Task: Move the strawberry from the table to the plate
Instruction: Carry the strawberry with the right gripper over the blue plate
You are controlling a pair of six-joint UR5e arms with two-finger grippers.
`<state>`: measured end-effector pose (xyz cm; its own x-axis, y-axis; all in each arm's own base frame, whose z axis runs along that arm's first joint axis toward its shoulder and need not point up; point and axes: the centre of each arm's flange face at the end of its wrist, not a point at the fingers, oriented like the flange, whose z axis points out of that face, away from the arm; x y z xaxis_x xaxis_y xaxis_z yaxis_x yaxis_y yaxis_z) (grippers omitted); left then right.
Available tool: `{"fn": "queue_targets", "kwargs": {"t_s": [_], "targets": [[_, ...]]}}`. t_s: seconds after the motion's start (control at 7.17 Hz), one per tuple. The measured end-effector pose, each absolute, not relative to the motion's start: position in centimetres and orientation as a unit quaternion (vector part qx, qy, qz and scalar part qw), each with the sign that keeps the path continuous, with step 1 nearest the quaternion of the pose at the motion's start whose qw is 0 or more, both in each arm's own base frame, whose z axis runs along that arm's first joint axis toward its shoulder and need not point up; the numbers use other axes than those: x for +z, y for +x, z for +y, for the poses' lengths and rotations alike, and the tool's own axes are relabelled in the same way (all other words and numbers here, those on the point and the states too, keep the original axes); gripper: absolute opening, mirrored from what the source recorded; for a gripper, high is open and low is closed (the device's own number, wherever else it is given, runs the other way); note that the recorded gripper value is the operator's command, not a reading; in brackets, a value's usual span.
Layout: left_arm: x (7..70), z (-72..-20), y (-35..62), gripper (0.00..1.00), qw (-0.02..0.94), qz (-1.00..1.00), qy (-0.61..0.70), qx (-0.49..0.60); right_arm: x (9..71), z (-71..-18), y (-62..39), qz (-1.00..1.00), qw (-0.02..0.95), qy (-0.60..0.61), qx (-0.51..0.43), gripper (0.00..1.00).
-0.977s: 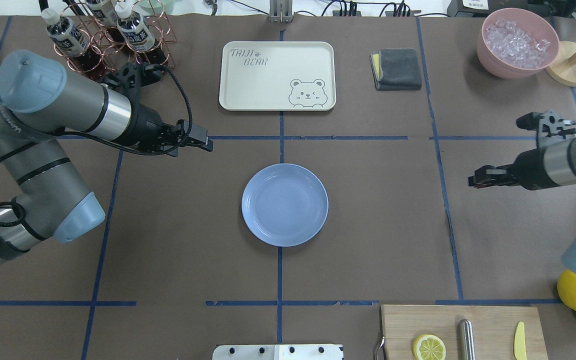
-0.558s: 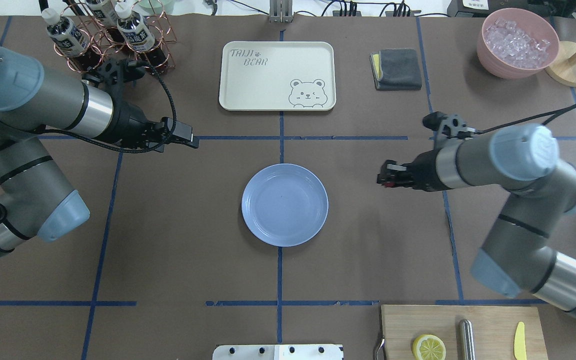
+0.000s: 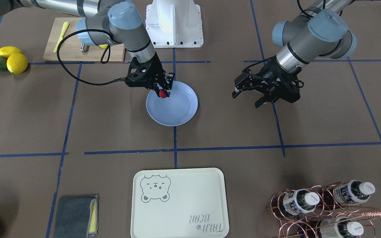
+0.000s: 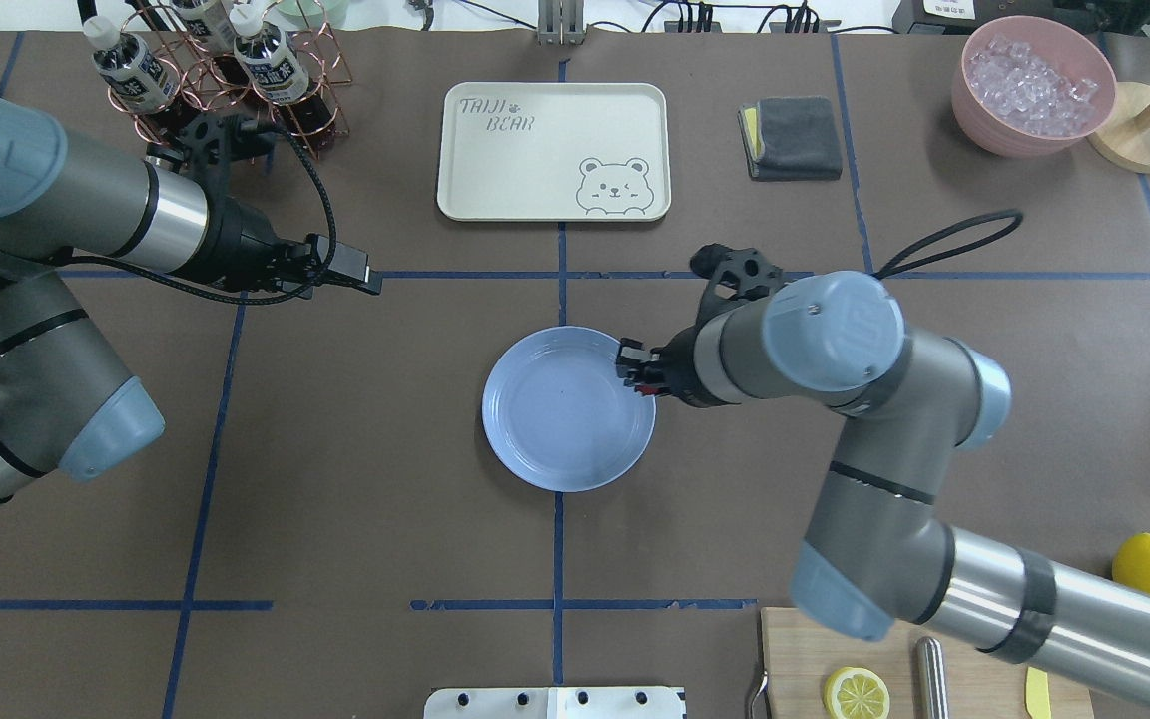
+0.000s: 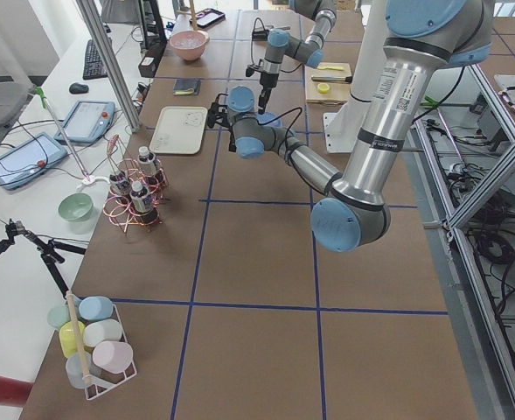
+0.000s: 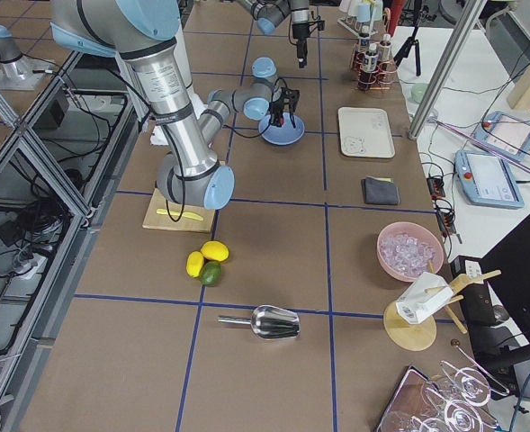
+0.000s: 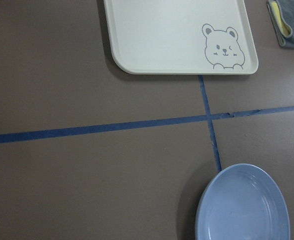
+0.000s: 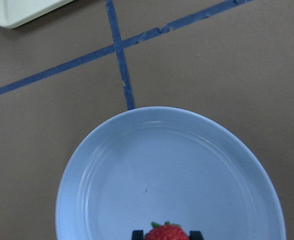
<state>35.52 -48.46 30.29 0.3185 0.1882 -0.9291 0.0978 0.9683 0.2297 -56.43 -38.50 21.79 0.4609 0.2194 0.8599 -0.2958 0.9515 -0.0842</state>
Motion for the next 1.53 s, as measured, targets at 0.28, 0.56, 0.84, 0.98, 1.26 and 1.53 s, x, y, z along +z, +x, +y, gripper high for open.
{"fn": "queue_targets", "kwargs": {"t_s": [0.28,0.56,0.84,0.98,1.26,1.53], "targets": [[30.4,-48.5,35.4,1.00,0.803,0.582,0.123,0.029,21.6,-38.5,-58.9,-0.486,0.860,0.034,0.148,0.00],[30.5,-48.5,35.5,1.00,0.803,0.582,0.123,0.028,21.9,-38.9,-60.5,-0.475,0.867,0.032,0.148,0.00],[30.5,-48.4,35.5,1.00,0.804,0.581,0.123,0.028,22.0,-39.0,-61.0,-0.470,0.870,0.033,0.146,0.00],[30.6,-48.4,35.5,1.00,0.804,0.581,0.123,0.028,22.2,-39.2,-61.3,-0.467,0.872,0.033,0.146,0.00],[30.6,-48.4,35.5,1.00,0.804,0.581,0.123,0.029,22.4,-39.4,-61.8,-0.457,0.877,0.032,0.145,0.00],[30.6,-48.5,35.6,1.00,0.804,0.581,0.122,0.028,21.9,-39.6,-62.0,-0.448,0.881,0.033,0.148,0.00]]}}
